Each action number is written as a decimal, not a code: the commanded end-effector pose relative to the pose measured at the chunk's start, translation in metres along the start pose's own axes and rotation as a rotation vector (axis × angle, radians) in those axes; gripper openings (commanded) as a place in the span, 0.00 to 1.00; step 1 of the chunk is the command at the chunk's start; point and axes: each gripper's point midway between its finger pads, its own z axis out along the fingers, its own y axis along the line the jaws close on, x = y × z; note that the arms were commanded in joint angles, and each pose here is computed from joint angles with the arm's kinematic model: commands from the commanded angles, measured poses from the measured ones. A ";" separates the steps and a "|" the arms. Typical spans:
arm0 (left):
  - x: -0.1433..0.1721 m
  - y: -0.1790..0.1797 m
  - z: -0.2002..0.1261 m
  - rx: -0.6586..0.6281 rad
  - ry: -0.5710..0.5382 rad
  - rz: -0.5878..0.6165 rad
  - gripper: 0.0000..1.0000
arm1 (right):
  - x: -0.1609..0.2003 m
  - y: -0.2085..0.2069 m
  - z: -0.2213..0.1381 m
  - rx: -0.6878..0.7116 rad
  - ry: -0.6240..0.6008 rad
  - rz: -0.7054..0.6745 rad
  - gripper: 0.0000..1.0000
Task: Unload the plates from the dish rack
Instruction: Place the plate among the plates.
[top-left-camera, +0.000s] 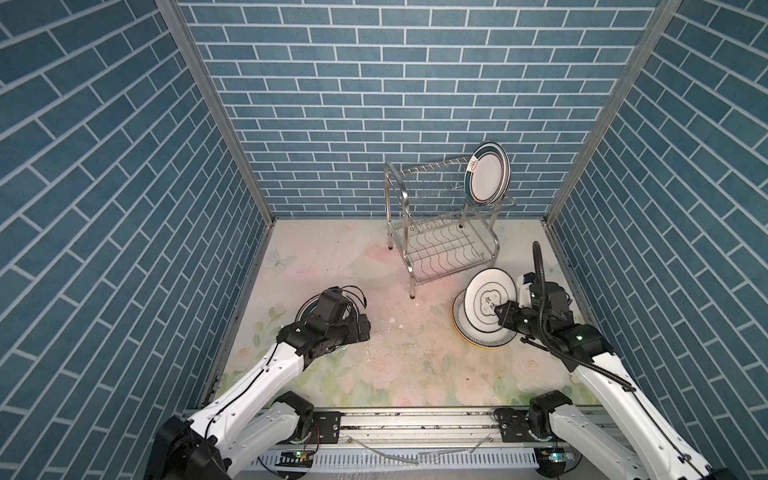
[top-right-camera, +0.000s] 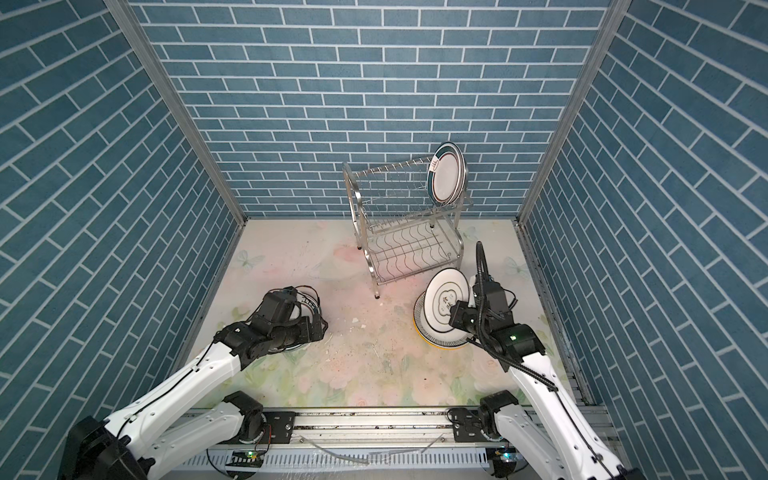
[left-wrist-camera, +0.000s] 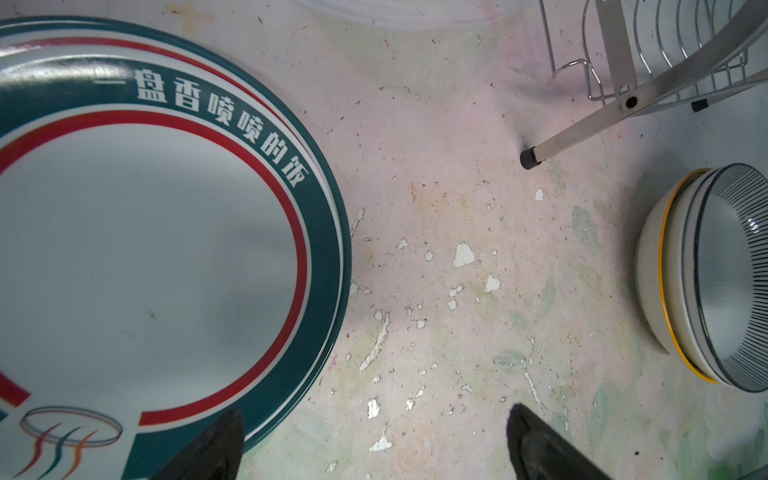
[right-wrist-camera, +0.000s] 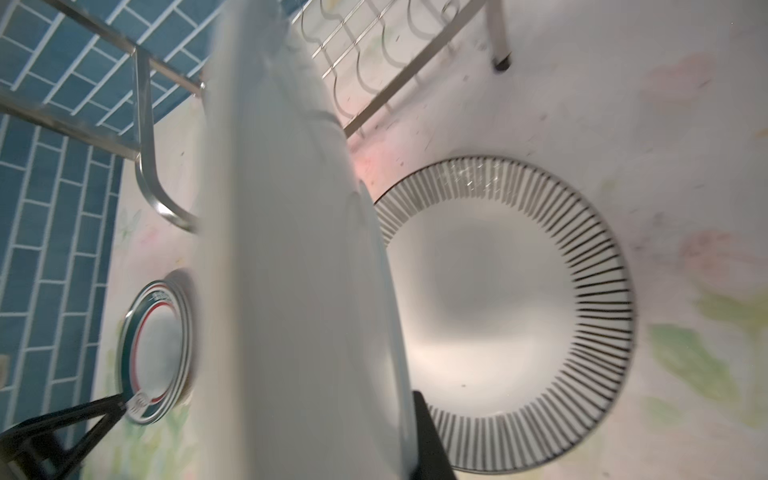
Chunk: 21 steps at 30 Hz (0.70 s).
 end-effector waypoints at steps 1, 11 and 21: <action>-0.007 -0.003 0.002 0.062 -0.020 -0.022 0.99 | -0.009 0.054 0.011 -0.264 0.001 0.064 0.00; -0.010 -0.017 0.010 0.164 -0.031 -0.018 0.99 | 0.018 0.110 0.063 -0.378 0.109 0.038 0.00; -0.012 -0.027 0.016 0.257 -0.043 -0.066 0.99 | 0.044 0.171 0.104 -0.520 0.178 0.061 0.00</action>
